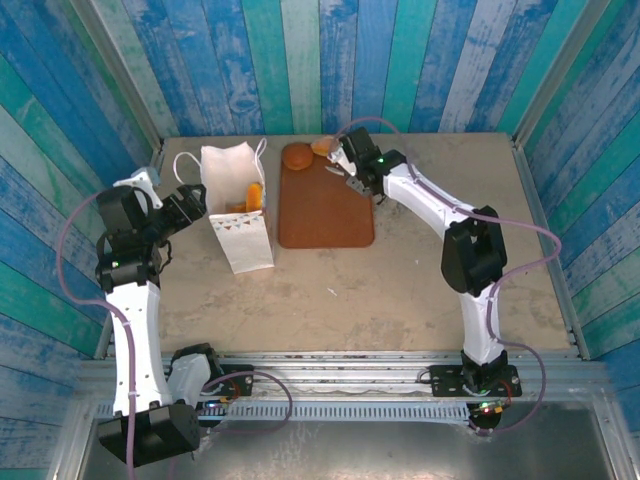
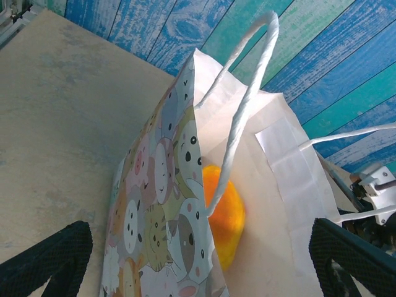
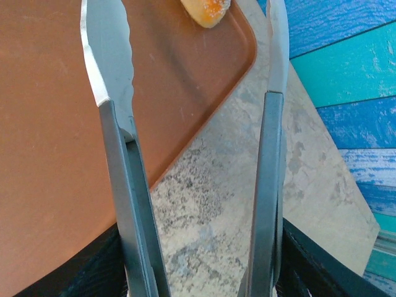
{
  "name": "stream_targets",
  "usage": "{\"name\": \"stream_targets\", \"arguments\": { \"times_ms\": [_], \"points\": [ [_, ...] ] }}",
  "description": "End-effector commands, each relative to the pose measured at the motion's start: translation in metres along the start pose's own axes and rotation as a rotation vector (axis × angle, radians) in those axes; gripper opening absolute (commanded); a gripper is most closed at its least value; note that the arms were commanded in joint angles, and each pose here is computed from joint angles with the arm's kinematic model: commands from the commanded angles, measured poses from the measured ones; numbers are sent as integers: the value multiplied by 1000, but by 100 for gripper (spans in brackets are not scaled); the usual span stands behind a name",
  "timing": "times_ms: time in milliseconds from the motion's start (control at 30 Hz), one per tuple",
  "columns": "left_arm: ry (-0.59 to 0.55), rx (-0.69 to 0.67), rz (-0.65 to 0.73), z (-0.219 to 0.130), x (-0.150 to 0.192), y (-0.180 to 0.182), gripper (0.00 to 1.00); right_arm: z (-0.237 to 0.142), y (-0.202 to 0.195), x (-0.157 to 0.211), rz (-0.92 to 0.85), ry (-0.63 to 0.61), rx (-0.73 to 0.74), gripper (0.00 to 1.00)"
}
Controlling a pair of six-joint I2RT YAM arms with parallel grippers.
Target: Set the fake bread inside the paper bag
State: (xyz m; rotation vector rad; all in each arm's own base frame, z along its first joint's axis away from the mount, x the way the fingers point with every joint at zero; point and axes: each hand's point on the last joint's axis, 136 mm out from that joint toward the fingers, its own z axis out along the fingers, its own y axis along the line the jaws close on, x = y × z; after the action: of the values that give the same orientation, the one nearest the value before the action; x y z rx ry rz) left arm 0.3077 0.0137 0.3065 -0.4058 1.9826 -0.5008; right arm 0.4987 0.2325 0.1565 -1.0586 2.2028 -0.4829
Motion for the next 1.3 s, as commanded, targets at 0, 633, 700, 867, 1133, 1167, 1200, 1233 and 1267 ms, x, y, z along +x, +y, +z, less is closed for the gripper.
{"name": "stream_targets", "arguments": {
  "times_ms": [0,633,700,867,1133,1167,1200,1233,1267],
  "points": [
    [-48,-7,40,-5,-17,-4,94,13,-9,-8,2,-6,25,59],
    [-34,-56,47,2,-18,7,94,73,-1,-19,65,15,-22,59],
    [-35,-56,47,2,-18,7,94,78,0,-19,71,19,-24,59],
    [-35,-60,45,2,-20,7,94,88,-2,-22,98,16,-25,59],
    [-43,-69,53,-2,-25,5,94,104,4,-20,104,25,-48,56],
    [-42,-69,52,-2,-25,5,94,105,6,-20,106,22,-56,55],
    [-42,-69,52,-2,-26,4,94,106,8,-21,105,18,-65,54],
    [-42,-69,52,-2,-26,4,94,108,8,-22,109,15,-68,54],
    [-43,-69,53,-3,-27,4,94,108,10,-22,108,15,-71,53]
  ]
}}
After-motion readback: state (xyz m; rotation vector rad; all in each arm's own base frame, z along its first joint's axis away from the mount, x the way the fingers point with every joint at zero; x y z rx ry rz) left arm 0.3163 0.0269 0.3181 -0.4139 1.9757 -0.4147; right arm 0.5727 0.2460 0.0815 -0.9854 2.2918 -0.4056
